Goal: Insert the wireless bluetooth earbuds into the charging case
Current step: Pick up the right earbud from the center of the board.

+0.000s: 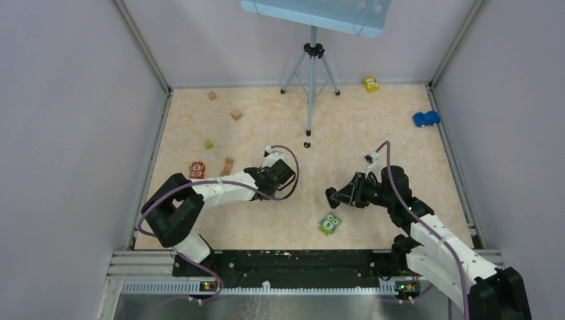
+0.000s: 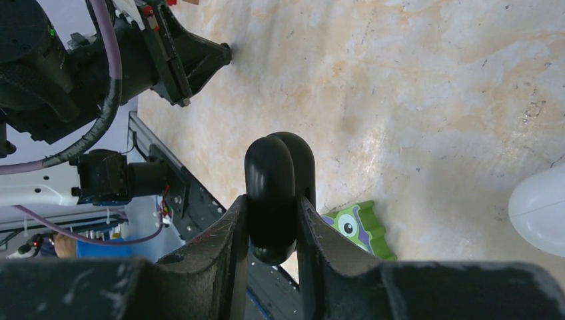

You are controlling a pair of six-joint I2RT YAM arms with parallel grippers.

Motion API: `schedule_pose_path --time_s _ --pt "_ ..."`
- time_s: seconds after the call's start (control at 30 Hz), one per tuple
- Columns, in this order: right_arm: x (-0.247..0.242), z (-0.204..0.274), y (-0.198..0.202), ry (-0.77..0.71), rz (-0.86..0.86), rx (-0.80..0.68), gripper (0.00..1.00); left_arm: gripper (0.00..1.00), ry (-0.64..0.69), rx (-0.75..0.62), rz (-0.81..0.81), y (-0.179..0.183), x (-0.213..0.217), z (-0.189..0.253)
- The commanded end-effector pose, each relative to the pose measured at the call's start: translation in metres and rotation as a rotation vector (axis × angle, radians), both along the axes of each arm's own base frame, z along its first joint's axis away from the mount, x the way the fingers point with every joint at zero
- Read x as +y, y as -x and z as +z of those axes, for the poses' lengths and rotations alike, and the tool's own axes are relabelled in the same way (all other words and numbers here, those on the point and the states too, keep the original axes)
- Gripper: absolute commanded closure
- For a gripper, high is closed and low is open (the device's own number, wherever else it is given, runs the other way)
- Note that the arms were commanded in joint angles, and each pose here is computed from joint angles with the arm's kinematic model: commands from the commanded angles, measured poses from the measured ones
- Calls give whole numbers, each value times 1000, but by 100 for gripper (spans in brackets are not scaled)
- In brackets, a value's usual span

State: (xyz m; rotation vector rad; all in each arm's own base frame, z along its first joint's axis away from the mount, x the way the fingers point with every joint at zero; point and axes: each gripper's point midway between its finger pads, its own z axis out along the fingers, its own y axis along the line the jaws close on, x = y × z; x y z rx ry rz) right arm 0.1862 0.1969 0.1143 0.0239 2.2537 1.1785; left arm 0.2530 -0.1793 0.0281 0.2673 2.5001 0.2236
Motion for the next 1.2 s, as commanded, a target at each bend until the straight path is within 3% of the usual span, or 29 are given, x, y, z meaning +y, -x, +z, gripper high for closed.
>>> schedule_pose_path --time_s 0.0,0.8,1.17 --pt "1 10 -5 -18 3 -42 100 80 -20 -9 39 2 9 6" --pt "2 13 -1 -25 21 -53 100 76 61 -25 96 12 20 6" --pt "1 9 1 -22 21 -46 100 82 128 -24 75 10 12 6"
